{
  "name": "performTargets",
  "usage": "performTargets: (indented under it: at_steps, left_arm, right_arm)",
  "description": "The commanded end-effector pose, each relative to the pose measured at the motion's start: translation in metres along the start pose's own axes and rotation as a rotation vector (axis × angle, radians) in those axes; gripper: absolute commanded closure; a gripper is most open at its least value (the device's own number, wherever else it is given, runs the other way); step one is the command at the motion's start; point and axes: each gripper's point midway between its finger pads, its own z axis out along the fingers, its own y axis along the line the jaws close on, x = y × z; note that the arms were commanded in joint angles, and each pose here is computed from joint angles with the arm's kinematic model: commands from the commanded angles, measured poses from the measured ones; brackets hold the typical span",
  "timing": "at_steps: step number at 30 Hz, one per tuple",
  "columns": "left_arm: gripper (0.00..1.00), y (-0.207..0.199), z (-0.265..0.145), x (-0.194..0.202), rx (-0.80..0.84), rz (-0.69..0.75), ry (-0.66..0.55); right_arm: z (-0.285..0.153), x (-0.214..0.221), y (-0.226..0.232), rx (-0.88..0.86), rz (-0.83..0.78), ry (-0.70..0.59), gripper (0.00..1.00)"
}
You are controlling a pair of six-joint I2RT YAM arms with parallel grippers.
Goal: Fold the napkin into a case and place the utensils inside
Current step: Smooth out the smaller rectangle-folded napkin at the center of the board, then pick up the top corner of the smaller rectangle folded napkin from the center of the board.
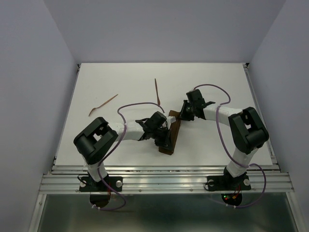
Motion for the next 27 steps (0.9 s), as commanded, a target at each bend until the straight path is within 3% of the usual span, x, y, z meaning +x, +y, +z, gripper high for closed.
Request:
performTargets:
  at_steps: [1,3,5,9,11,13,16,19,27]
  left_arm:
    - [1.00,0.002,-0.008,-0.001,-0.044,0.027,-0.014]
    - [1.00,-0.001,-0.011,-0.005,-0.042,0.034,-0.031]
    - [1.00,-0.003,-0.017,-0.007,-0.053,0.033,-0.034]
    - [1.00,-0.041,-0.040,-0.029,0.076,0.047,-0.085]
    - [1.00,-0.064,-0.063,-0.051,0.119,0.074,-0.157]
    - [0.99,-0.073,-0.079,-0.071,0.123,0.087,-0.216]
    - [0.88,-0.065,-0.088,-0.084,0.055,0.083,-0.252]
    - [0.83,-0.056,-0.086,-0.090,0.008,0.075,-0.245]
    - [0.77,-0.058,-0.087,-0.110,-0.006,0.064,-0.282]
  right_arm:
    - [0.003,0.003,-0.006,0.002,-0.015,0.005,0.85]
    - [0.003,0.003,-0.006,0.001,-0.020,0.004,0.85]
    - [0.003,0.004,-0.006,0.000,-0.024,0.009,0.98]
    - [0.001,0.002,-0.002,-0.014,-0.036,0.009,0.99]
    - [-0.001,0.001,-0.002,-0.014,-0.037,0.005,0.89]
    - [-0.004,-0.001,-0.001,-0.013,-0.035,-0.006,0.57]
    - [-0.009,-0.002,0.000,-0.014,-0.037,-0.011,0.17]
    - [-0.015,-0.004,-0.001,-0.004,-0.037,-0.021,0.08]
    - [-0.049,-0.011,-0.006,0.011,-0.027,-0.110,0.06]
